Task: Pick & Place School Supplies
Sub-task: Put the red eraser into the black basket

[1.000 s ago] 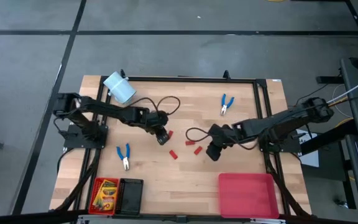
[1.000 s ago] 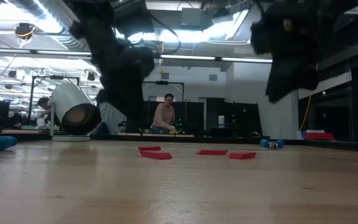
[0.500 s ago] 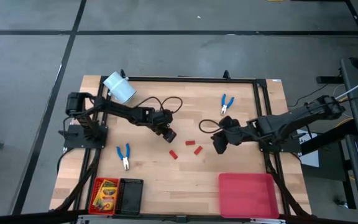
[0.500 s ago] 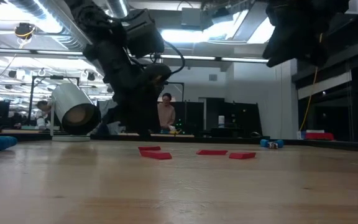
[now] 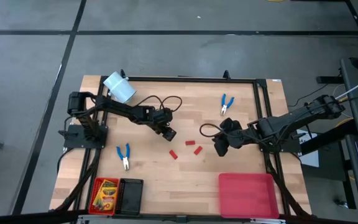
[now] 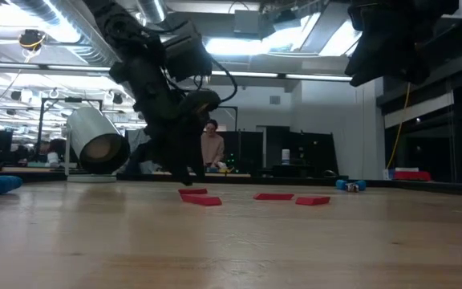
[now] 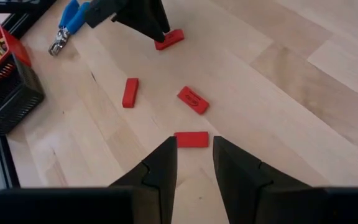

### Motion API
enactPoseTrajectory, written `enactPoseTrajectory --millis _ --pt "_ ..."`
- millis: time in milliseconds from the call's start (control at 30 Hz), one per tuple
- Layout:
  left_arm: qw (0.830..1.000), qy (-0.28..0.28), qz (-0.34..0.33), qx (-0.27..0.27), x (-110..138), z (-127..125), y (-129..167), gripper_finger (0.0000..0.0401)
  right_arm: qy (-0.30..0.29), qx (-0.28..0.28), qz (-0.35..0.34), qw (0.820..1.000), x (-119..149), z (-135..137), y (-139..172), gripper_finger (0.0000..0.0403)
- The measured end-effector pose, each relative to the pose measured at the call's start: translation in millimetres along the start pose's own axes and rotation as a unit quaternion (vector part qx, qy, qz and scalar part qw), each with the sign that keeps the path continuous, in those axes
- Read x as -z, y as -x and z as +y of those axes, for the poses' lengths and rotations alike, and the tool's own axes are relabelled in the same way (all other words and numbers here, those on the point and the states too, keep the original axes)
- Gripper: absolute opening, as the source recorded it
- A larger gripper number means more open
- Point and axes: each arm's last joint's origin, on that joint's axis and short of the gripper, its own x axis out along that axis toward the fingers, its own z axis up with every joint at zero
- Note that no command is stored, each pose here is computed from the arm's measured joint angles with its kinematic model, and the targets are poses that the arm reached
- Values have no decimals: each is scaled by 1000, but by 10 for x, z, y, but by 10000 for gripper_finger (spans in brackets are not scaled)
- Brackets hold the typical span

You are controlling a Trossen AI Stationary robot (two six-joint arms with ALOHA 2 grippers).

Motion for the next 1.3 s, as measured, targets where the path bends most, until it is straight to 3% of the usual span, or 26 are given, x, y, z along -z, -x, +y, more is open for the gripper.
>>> enactPoseTrajectory --millis 633,1033,1300 --pt "999 0 -2 -43 25 64 -103 138 -3 4 -4 1000 -2 -4 1 107" --pt "989 -60 0 -134 105 -243 -251 106 -5 9 -13 1000 -8 -8 0 107" --pt "986 -42 -14 -163 73 -280 -219 104 -5 7 -10 1000 -5 -6 1 107"
